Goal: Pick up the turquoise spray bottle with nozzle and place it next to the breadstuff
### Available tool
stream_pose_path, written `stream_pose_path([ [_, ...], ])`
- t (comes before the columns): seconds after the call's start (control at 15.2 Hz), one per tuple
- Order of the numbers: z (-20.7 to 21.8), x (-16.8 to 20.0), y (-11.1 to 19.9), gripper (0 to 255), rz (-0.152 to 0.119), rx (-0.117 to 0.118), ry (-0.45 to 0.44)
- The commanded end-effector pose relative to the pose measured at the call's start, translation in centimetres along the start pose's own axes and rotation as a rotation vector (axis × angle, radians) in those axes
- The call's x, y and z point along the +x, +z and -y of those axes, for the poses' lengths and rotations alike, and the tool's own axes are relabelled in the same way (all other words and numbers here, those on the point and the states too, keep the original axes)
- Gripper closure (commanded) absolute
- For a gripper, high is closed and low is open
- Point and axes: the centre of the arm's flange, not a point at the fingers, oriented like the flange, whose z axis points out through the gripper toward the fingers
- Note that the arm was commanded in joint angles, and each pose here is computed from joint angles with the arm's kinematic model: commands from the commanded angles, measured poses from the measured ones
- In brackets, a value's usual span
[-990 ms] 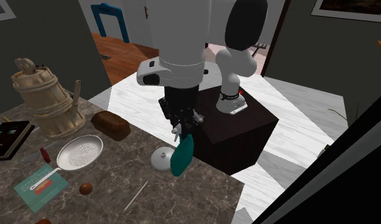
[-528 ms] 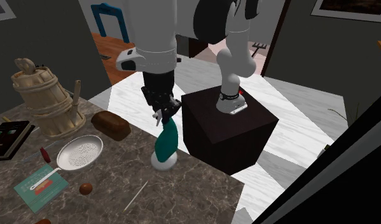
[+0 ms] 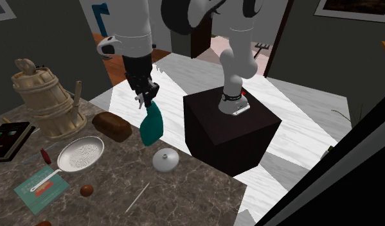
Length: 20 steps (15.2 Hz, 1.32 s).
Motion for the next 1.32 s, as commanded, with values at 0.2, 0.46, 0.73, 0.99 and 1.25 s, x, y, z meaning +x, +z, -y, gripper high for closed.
stream_pose_path([
  [0.2, -6.8, -0.5, 0.2, 255, 0.000, 0.000, -0.002],
  [0.46, -12.0, -1.0, 0.3, 255, 0.000, 0.000, -0.002],
  [0.73, -17.3, -1.6, 0.5, 255, 0.000, 0.000, -0.002],
  [0.99, -22.5, -2.1, 0.6, 255, 0.000, 0.000, -0.002],
  [1.25, -27.8, -2.7, 0.7, 255, 0.000, 0.000, -0.002],
])
